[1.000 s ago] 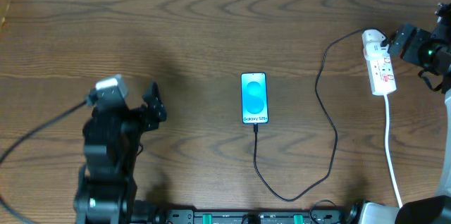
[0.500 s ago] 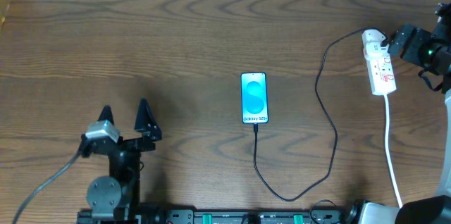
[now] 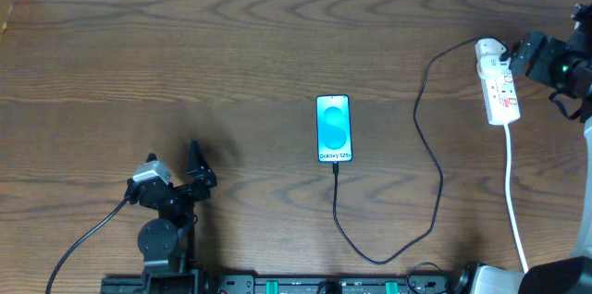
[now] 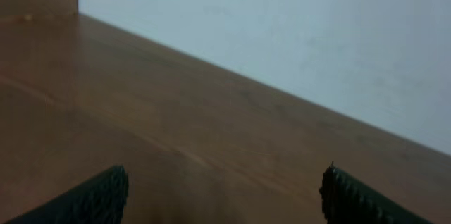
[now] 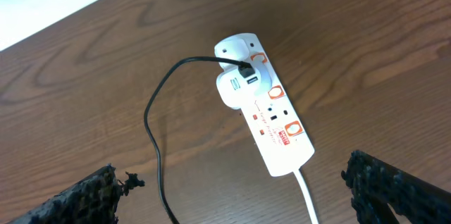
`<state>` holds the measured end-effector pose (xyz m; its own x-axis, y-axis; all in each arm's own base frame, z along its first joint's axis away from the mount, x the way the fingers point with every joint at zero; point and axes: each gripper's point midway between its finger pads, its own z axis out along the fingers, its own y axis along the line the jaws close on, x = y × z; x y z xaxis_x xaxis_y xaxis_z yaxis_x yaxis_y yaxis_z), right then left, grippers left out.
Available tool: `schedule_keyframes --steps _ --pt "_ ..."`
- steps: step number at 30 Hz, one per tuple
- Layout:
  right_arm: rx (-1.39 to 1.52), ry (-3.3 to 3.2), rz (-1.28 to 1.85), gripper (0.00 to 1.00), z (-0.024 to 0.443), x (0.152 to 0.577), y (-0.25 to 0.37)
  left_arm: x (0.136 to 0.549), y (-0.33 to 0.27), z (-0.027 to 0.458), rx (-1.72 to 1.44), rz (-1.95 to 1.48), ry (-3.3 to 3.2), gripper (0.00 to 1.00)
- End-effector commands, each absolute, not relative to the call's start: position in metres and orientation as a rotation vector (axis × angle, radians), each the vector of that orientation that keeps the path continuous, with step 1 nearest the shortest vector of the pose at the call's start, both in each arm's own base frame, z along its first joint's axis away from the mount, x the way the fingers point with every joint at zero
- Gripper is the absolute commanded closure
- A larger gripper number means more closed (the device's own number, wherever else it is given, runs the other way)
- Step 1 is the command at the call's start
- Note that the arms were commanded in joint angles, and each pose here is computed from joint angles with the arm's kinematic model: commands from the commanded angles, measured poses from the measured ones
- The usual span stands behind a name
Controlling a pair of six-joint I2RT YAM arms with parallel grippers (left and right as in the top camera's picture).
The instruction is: Plug charger to phone and switch on socket
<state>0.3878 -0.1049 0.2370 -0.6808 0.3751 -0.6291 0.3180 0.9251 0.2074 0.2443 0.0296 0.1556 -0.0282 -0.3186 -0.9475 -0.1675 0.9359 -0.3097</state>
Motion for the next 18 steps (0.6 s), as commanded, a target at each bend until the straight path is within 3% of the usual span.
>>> schedule_keyframes --steps 1,18 --pt "0.505 2.355 0.107 0.01 0.2421 0.3876 -0.1056 0.2412 0.0354 0.1387 -0.401 -0.079 1.67 0.13" --pt "0.506 2.355 0.108 0.01 0.2421 0.3876 -0.1056 0.2422 0.027 0.1358 -0.269 -0.035 1.708 0.13"
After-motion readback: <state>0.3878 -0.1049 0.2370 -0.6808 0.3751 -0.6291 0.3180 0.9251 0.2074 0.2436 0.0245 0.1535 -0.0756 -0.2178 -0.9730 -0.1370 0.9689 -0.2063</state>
